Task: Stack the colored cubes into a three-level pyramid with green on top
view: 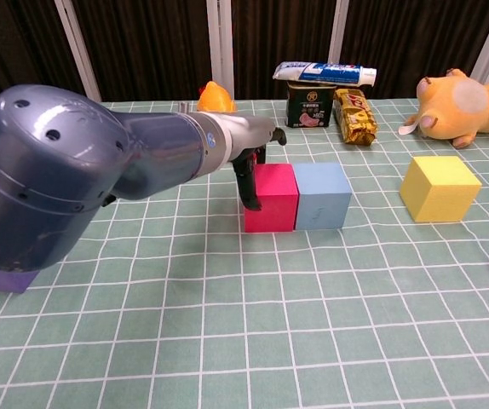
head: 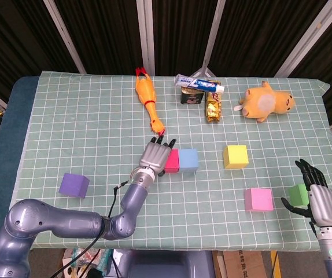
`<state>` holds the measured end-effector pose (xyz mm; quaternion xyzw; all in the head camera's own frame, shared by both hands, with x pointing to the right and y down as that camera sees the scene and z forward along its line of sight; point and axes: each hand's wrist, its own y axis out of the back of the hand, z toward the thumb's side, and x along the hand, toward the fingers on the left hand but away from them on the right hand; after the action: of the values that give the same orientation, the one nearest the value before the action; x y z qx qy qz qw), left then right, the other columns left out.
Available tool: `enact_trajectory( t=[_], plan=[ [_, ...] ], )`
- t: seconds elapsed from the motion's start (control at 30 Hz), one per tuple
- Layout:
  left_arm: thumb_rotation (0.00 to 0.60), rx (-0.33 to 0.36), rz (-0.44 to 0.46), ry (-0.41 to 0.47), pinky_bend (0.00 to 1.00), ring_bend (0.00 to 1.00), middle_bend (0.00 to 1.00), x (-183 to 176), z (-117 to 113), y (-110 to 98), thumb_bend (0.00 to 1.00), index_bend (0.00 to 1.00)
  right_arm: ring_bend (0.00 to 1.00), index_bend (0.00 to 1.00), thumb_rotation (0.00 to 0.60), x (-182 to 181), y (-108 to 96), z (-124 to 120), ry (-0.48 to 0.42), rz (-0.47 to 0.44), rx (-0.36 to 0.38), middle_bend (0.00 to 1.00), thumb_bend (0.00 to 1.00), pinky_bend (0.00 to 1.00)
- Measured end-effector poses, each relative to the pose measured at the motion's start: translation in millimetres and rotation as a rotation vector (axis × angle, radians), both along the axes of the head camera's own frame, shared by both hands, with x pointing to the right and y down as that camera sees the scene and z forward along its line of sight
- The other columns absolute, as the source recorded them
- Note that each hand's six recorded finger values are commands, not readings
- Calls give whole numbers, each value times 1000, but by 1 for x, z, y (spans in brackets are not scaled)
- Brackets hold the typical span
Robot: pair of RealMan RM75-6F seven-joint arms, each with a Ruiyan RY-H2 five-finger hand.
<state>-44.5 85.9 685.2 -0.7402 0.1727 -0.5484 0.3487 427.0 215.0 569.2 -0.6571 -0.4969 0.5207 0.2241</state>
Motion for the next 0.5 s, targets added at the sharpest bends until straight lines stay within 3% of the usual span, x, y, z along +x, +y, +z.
enact_trajectory(
  t=[0.3, 0.5],
  plan=[
    [600, 1, -7, -2, 107, 34, 77, -2, -2, -1, 154, 0, 0, 0, 600, -1, 0, 0, -1, -3, 3, 0, 264, 0],
    [600, 13, -11, -5, 100, 28, 60, -7, -6, -5, 146, 0, 0, 0, 600, -1, 0, 0, -1, -3, 2, 0, 264, 0]
  ],
)
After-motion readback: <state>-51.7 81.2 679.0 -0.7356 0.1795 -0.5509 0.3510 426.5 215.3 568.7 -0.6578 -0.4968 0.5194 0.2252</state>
